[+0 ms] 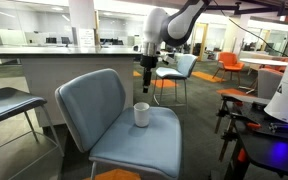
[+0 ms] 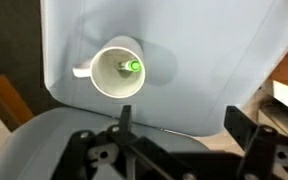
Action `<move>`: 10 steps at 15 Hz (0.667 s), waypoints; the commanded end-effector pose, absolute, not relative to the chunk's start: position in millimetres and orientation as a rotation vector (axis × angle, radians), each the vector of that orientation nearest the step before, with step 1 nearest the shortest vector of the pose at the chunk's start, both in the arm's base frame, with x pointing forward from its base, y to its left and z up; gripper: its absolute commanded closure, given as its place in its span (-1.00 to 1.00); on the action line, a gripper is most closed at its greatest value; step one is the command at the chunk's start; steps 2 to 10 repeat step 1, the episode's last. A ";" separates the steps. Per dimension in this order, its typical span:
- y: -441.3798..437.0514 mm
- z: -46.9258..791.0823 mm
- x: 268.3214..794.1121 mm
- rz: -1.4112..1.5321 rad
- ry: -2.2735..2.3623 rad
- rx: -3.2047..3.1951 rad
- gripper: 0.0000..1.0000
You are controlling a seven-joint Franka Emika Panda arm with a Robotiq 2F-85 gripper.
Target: Put the marker in the cup
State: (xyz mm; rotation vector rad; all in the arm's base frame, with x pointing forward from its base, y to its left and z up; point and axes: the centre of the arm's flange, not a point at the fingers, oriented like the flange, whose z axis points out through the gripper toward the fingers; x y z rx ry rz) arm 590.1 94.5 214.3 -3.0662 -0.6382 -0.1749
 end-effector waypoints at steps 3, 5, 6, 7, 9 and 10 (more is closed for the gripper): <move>95.3 223.1 570.4 -0.231 -0.655 -3.059 -1.00; 95.3 223.1 570.4 -0.231 -0.655 -3.059 -1.00; 95.3 223.1 570.4 -0.231 -0.655 -3.059 -1.00; 95.3 223.1 570.4 -0.231 -0.655 -3.059 -1.00; 95.3 223.1 570.4 -0.231 -0.655 -3.059 -1.00; 95.3 223.1 570.4 -0.231 -0.655 -3.059 -1.00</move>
